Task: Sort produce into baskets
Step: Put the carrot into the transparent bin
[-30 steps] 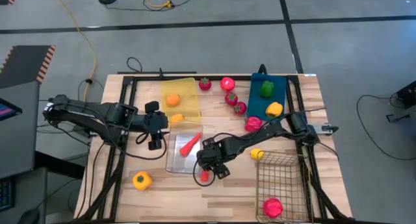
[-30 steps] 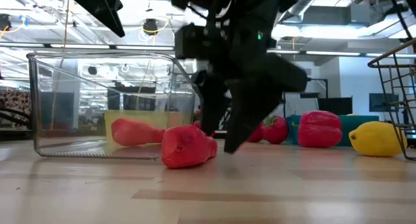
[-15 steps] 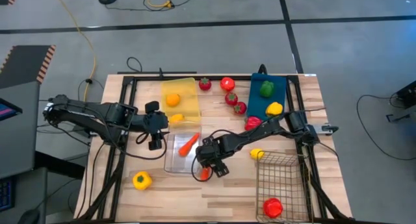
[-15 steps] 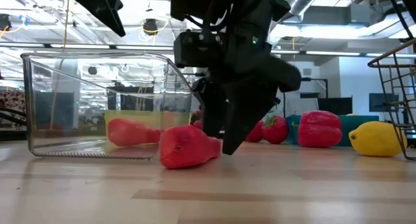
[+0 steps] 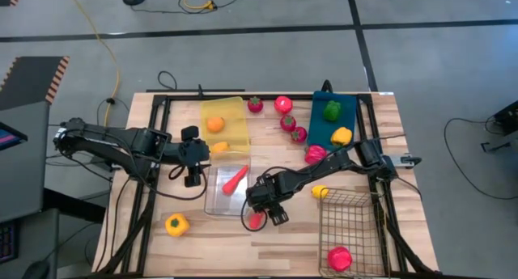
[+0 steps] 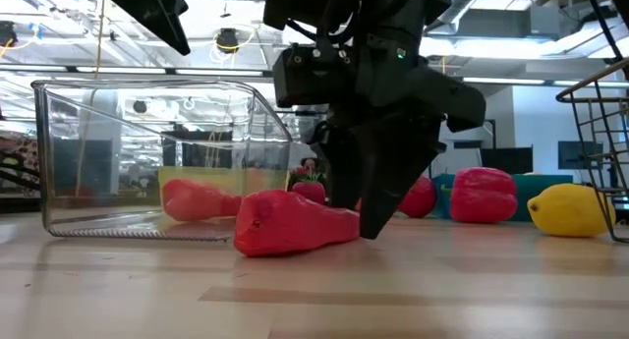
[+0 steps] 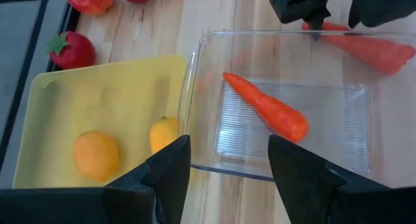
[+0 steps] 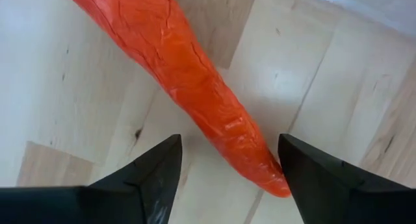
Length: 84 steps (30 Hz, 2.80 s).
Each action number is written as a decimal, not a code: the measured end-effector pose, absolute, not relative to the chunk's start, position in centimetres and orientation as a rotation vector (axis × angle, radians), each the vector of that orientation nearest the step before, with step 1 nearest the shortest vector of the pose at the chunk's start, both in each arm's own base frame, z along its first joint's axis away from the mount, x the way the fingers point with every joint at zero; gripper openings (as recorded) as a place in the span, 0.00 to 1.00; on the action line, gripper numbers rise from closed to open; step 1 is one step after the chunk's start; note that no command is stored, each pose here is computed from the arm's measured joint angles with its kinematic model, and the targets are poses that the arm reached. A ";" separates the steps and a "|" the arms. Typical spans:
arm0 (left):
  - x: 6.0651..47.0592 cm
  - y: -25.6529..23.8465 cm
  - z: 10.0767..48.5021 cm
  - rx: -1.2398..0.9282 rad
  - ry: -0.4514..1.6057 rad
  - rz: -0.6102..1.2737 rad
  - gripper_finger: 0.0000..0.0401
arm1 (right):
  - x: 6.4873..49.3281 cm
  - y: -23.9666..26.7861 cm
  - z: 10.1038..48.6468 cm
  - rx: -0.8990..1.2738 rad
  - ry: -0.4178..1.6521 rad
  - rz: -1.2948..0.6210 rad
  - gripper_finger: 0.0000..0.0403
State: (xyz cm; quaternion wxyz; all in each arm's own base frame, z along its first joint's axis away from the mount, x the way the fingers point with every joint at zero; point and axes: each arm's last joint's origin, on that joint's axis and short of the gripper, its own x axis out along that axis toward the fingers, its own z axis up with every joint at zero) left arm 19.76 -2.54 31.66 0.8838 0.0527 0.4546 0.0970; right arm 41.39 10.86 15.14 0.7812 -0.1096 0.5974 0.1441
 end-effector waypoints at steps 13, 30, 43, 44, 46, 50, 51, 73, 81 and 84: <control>19.8 -2.5 31.7 0.143 0.940 0.188 0.48 | 41.2 11.0 15.1 -0.194 1.310 0.278 0.56; 20.2 -2.6 32.0 0.113 0.894 0.197 0.48 | 40.9 11.4 15.1 -0.204 1.331 0.287 0.25; 20.2 -2.6 32.0 0.142 0.894 0.189 0.48 | 38.5 11.2 21.4 -0.202 1.274 0.304 0.25; 20.2 -2.6 32.0 0.150 0.893 0.195 0.48 | 38.3 11.0 22.3 -0.199 1.251 0.298 0.25; 20.2 -2.5 32.1 0.171 0.887 0.213 0.48 | 38.0 10.5 24.1 -0.186 1.186 0.287 0.25; 20.1 -2.3 32.3 0.230 0.868 0.241 0.48 | 37.7 8.9 27.7 -0.172 1.023 0.228 0.25; 20.0 -2.3 32.4 0.240 0.858 0.247 0.48 | 37.7 8.5 28.3 -0.168 0.981 0.206 0.25; 13.5 -1.0 36.4 0.172 0.591 0.315 0.48 | 43.6 2.1 26.2 -0.109 0.704 0.051 0.25; 12.2 -0.7 34.2 0.151 0.561 0.344 0.48 | 44.0 2.0 25.0 -0.109 0.734 0.053 0.29; 12.1 -0.7 33.7 0.131 0.563 0.350 0.48 | 44.0 1.8 25.3 -0.107 0.720 0.048 0.35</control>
